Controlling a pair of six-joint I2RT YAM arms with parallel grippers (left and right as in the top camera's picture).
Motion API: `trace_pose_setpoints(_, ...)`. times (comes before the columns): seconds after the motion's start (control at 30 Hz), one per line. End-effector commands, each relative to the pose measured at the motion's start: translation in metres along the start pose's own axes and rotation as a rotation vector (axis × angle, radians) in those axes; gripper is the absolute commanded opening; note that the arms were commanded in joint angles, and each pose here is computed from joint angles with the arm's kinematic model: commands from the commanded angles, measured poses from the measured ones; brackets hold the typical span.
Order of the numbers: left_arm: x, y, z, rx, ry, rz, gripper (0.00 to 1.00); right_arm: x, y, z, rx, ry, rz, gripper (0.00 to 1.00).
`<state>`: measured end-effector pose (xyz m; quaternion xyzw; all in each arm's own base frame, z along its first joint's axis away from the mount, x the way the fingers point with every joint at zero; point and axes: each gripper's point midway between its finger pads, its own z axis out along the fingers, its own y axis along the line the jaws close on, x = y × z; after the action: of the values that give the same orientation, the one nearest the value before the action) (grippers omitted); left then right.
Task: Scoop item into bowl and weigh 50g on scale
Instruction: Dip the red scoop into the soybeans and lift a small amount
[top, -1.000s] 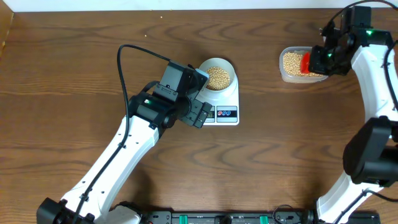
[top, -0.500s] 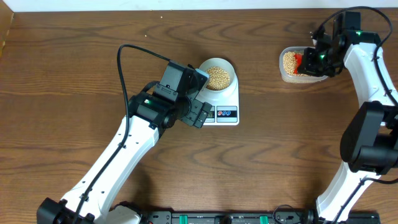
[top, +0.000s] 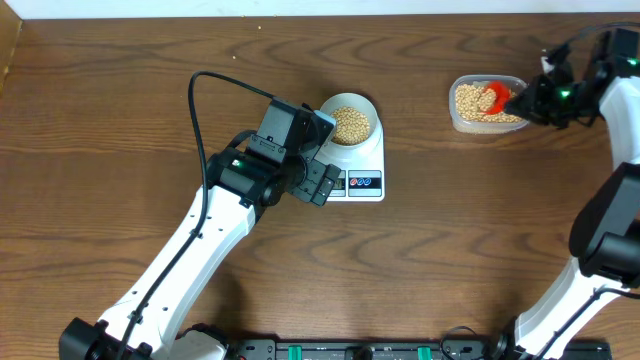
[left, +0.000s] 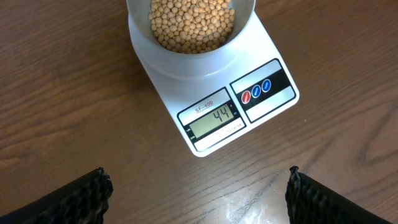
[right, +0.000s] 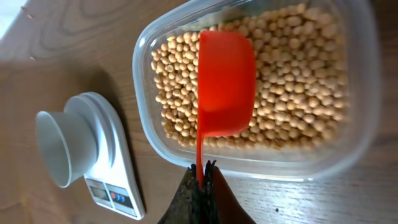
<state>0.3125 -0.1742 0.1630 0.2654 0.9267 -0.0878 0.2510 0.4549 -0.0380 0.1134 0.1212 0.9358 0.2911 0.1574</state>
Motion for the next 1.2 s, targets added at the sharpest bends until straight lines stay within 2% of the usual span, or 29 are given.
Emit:
trace_pose_setpoints(0.0, -0.001, 0.003, -0.001, -0.010, -0.002, 0.003, 0.92, 0.002, 0.004, -0.002, -0.077, 0.009, -0.015, 0.01)
trace_pose_setpoints(0.23, -0.001, 0.003, -0.001, -0.010, -0.002, 0.003, 0.92, 0.007, 0.006, -0.007, -0.060, 0.018, -0.075, 0.01)
trace_pose_setpoints(0.53, -0.001, 0.003, -0.001, -0.010, -0.002, 0.003, 0.91, -0.002, 0.011, -0.051, 0.157, -0.083, -0.171, 0.01)
trace_pose_setpoints(0.9, -0.001, 0.003, -0.001, -0.010, -0.002, 0.003, 0.92, 0.006, 0.014, -0.038, 0.312, -0.038, -0.234, 0.01)
trace_pose_setpoints(1.07, -0.001, 0.003, -0.001, -0.010, -0.002, 0.003, 0.91, 0.007, 0.024, -0.032, 0.300, -0.033, -0.260, 0.01)
trace_pose_setpoints(1.17, -0.001, 0.003, -0.001, -0.010, -0.002, 0.003, 0.91, 0.007, 0.033, -0.031, 0.224, -0.038, -0.254, 0.01)
